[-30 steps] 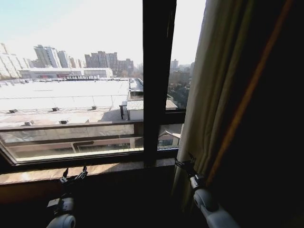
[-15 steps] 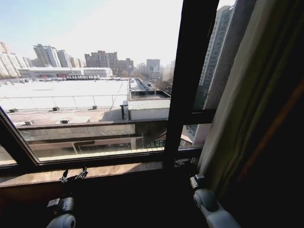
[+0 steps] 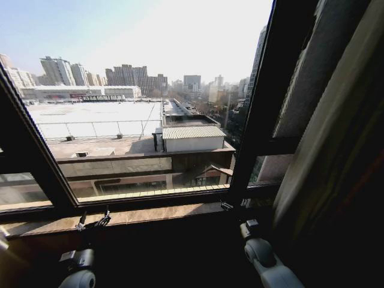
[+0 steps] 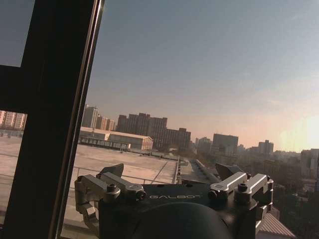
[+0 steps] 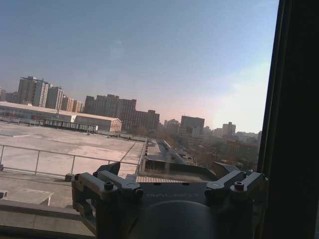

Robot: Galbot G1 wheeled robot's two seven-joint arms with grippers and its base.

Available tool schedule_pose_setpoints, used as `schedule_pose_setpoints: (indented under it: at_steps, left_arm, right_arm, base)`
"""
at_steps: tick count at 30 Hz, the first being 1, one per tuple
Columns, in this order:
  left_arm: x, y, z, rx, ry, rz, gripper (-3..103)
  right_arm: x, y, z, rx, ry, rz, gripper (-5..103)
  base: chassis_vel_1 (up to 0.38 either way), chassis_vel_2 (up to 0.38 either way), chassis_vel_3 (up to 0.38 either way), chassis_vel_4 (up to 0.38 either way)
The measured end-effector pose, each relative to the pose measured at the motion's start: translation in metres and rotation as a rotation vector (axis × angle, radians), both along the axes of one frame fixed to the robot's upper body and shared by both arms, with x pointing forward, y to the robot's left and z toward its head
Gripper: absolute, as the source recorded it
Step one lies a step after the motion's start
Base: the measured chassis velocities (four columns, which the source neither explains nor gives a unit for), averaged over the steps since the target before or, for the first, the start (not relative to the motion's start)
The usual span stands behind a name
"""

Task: Open the curtains by pulling them apart, changing their state from closed to fully open.

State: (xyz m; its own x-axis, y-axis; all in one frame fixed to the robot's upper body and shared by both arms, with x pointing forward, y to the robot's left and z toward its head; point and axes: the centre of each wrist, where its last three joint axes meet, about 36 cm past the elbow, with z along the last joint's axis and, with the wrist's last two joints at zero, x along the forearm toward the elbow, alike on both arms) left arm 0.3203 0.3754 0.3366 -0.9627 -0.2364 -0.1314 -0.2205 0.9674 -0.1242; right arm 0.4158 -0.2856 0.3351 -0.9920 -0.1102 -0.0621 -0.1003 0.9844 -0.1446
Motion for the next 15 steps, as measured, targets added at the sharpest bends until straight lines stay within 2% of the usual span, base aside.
schedule_pose_setpoints:
  at_steps: [15]
  left_arm:
    - [0.0,0.0,0.0,0.0,0.0,0.0,100]
  right_arm:
    - [0.0,0.0,0.0,0.0,0.0,0.0,100]
  base:
    - [0.348,0.353,-0.348,-0.36]
